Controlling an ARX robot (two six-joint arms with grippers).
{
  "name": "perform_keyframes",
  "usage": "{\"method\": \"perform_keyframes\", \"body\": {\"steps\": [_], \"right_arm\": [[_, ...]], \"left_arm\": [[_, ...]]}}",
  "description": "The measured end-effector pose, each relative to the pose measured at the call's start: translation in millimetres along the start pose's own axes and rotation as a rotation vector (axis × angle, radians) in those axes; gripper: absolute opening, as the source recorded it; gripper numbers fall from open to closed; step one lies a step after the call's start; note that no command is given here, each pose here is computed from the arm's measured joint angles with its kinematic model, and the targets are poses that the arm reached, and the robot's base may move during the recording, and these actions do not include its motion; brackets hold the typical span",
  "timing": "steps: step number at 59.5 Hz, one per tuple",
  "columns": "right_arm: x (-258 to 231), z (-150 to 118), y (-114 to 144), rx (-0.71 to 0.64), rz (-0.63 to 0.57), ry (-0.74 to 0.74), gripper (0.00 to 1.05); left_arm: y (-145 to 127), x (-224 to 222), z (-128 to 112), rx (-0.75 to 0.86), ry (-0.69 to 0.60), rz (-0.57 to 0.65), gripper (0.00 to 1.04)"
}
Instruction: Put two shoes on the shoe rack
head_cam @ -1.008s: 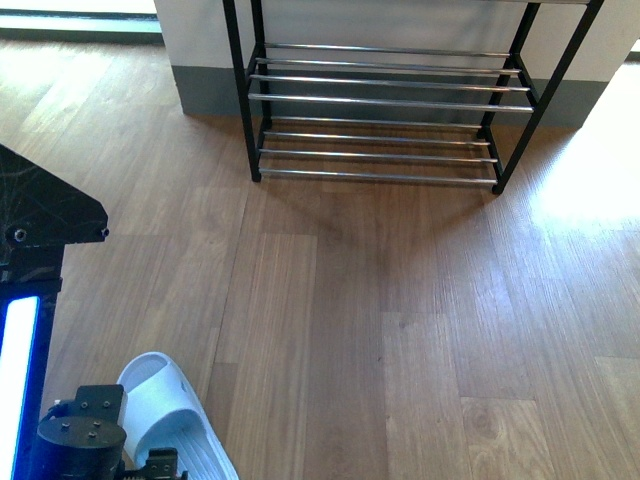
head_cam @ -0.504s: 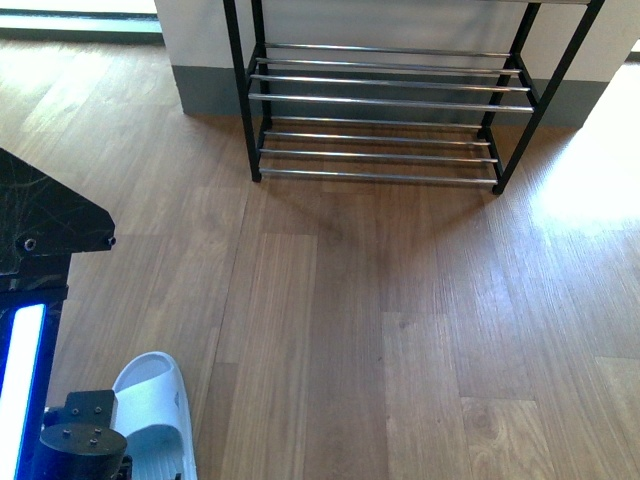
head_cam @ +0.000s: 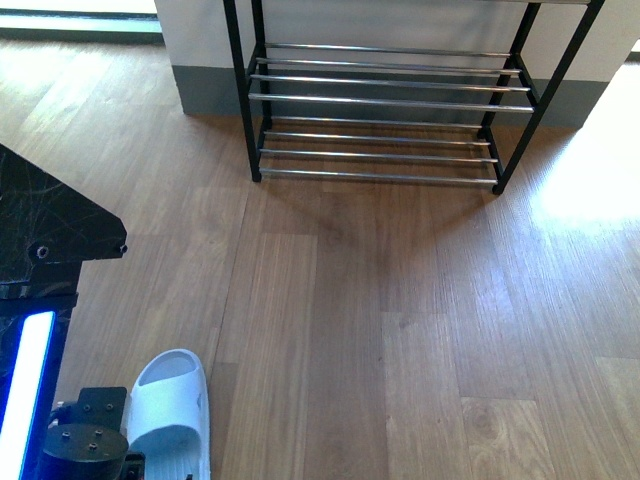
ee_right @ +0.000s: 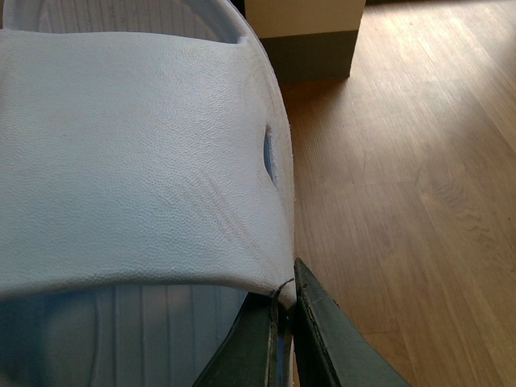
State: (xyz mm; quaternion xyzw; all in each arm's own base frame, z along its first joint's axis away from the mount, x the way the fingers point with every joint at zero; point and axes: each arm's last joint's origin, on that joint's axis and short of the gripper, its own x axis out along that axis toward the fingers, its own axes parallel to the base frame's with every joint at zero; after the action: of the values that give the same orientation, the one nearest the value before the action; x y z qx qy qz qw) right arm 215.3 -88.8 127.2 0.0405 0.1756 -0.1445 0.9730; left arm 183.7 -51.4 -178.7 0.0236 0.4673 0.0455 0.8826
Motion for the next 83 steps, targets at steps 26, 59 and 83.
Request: {"method": "perform_keyframes", "body": {"steps": [26, 59, 83], "right_arm": [[-0.1, -0.1, 0.0, 0.000, 0.000, 0.000, 0.01], [-0.1, -0.1, 0.0, 0.000, 0.000, 0.000, 0.01], [-0.1, -0.1, 0.0, 0.000, 0.000, 0.000, 0.01]], "left_arm": [[-0.5, 0.0, 0.3, 0.002, -0.001, -0.013, 0.01], [-0.5, 0.0, 0.3, 0.002, -0.001, -0.013, 0.01], [-0.5, 0.0, 0.3, 0.002, -0.001, -0.013, 0.01]]}}
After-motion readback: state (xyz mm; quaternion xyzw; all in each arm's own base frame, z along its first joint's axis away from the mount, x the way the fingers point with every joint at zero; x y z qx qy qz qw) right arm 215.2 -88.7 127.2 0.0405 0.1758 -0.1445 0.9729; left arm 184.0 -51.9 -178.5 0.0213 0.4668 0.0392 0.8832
